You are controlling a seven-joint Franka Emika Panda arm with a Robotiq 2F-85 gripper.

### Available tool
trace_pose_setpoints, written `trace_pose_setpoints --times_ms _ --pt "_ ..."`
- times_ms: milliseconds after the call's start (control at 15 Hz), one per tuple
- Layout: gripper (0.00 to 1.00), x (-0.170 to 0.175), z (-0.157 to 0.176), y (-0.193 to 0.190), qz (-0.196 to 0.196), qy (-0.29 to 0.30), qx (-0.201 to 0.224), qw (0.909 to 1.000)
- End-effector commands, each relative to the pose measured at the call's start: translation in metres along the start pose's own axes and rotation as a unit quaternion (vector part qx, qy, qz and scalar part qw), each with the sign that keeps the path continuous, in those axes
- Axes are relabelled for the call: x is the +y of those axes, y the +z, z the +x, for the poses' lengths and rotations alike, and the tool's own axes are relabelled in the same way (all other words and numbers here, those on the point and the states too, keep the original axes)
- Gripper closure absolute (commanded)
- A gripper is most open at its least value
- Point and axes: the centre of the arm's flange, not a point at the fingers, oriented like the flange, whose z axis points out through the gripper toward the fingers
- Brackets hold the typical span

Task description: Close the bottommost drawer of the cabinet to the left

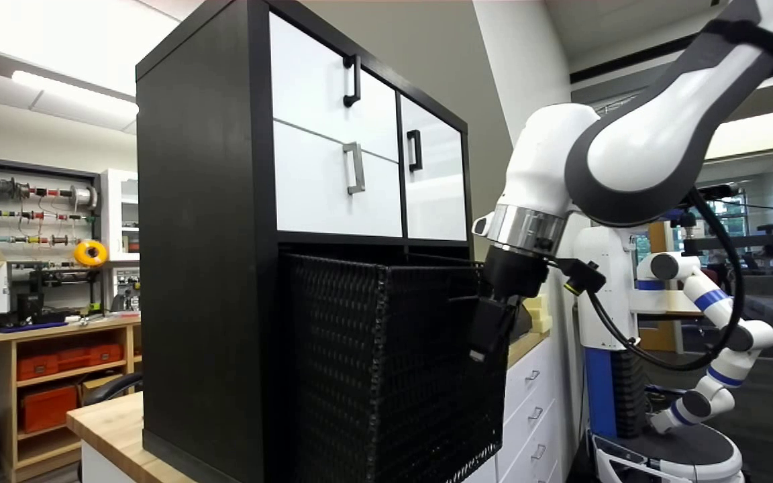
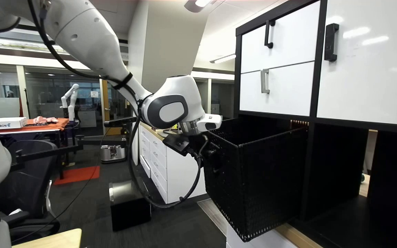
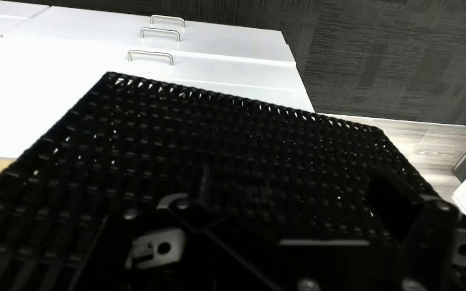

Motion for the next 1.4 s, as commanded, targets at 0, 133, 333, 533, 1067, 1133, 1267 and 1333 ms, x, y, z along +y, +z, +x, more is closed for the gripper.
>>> trace_pose_setpoints --times_ms 0,133,333,533,1067,1133,1267,1333 --pt "0.0 -0.001 0.041 0.016 -0.007 -0.006 0.014 0.9999" --pt "0.0 0.0 0.055 0.02 -0.011 -0.012 0.019 0.9997" --pt "0.0 0.001 0.072 0.02 -0.02 -0.027 0.026 0.9991" --pt "0.0 0.005 0.086 0.022 -0.03 -0.039 0.032 0.9983" --pt "0.0 0.007 0.125 0.042 -0.039 -0.052 0.046 0.9968" --pt "0.0 0.007 0.129 0.045 -0.039 -0.052 0.048 0.9967" --pt "0.0 0.008 0.138 0.051 -0.039 -0.053 0.051 0.9965" --pt "0.0 0.008 0.142 0.054 -0.04 -0.053 0.053 0.9964"
